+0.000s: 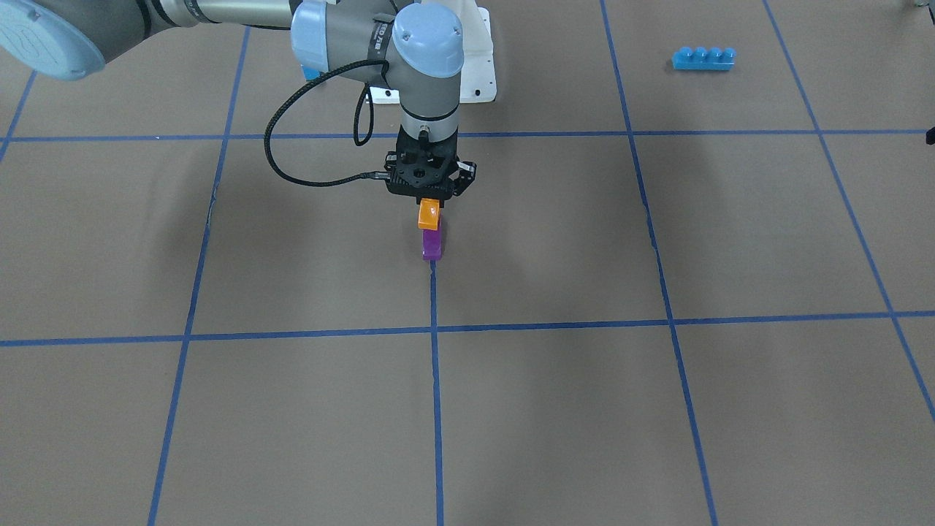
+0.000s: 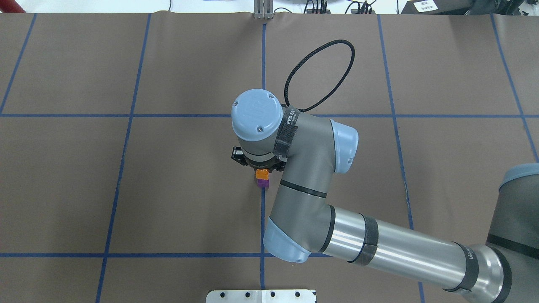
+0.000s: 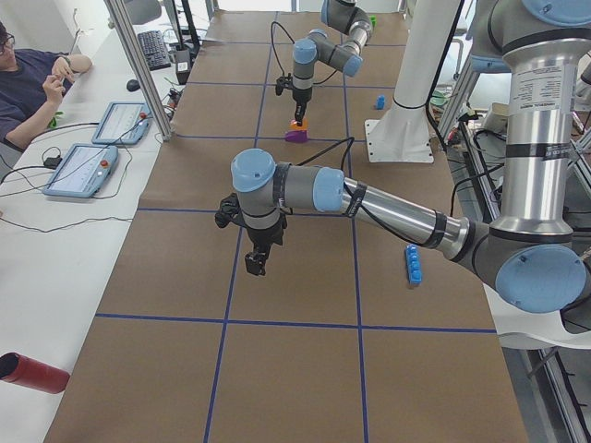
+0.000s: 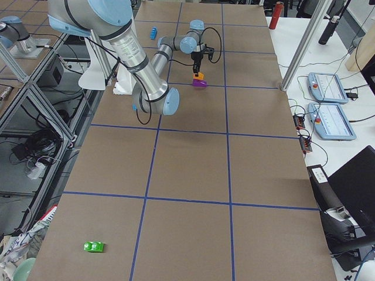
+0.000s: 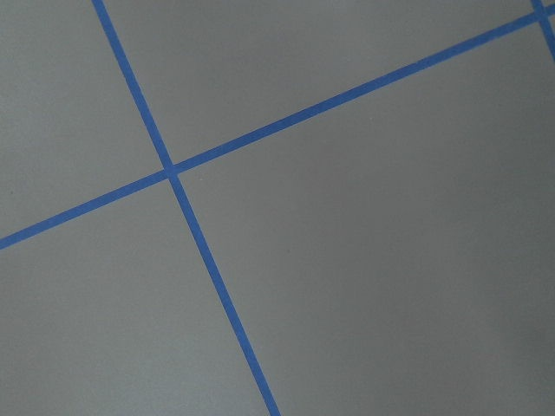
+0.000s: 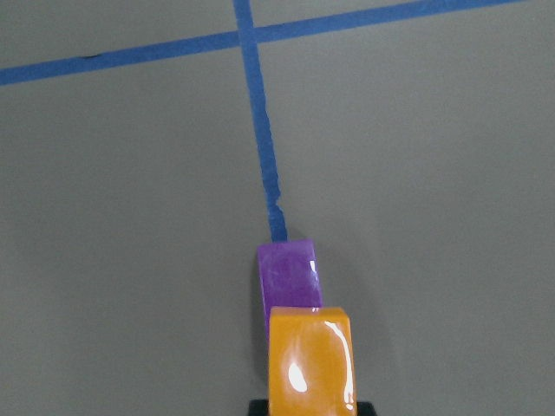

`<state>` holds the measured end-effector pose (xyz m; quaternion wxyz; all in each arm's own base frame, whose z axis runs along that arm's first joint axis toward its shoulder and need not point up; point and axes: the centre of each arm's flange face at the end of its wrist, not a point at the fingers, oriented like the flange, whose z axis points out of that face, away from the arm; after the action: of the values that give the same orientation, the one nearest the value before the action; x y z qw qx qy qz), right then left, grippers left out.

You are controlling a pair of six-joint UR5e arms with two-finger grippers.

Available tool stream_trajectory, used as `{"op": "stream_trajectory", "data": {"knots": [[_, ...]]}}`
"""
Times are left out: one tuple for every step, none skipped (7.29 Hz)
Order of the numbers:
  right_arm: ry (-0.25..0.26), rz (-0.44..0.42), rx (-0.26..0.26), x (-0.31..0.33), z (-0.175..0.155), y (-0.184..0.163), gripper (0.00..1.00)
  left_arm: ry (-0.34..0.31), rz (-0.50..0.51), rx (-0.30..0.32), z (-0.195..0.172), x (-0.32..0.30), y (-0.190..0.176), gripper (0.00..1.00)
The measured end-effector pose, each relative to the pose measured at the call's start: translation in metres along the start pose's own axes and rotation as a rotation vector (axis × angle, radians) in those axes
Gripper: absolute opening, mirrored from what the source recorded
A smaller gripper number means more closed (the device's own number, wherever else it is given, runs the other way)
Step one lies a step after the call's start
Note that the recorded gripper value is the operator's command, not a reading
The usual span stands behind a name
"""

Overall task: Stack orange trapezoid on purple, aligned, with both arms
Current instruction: 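Lower the orange trapezoid onto the purple block and open the right gripper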

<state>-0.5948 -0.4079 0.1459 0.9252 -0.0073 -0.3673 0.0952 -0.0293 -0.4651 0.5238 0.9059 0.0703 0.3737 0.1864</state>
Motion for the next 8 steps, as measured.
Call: {"op": "stream_trajectory", "data": {"knots": [[0.001, -0.001, -0.001, 0.0000, 0.0009, 0.0012, 0.00, 0.000, -0.005, 0.000, -0.0001, 0.0001, 0.0000, 1.00], [0.002, -0.002, 0.000, 0.0000, 0.0015, 0.0018, 0.00, 0.000, -0.008, 0.001, -0.0001, 0.0001, -0.0001, 1.00], [0.004, -0.002, 0.001, 0.0004, 0.0019, 0.0017, 0.00, 0.000, -0.010, 0.001, -0.0001, 0.0001, -0.0001, 1.00], [0.005, -0.003, 0.003, 0.0007, 0.0023, 0.0015, 0.00, 0.000, -0.010, 0.001, 0.0000, 0.0001, -0.0001, 1.00], [0.007, -0.003, 0.006, 0.0011, 0.0030, 0.0013, 0.00, 0.000, -0.011, 0.001, 0.0000, 0.0000, -0.0001, 1.00], [0.011, -0.003, 0.007, 0.0018, 0.0052, 0.0016, 0.00, 0.000, -0.010, 0.001, -0.0001, 0.0001, -0.0002, 1.00], [0.016, -0.004, 0.009, 0.0025, 0.0078, 0.0019, 0.00, 0.000, -0.010, 0.002, -0.0001, 0.0000, -0.0002, 1.00], [0.019, -0.005, 0.011, 0.0024, 0.0094, 0.0032, 0.00, 0.000, -0.010, 0.002, -0.0001, 0.0001, -0.0002, 1.00]]}}
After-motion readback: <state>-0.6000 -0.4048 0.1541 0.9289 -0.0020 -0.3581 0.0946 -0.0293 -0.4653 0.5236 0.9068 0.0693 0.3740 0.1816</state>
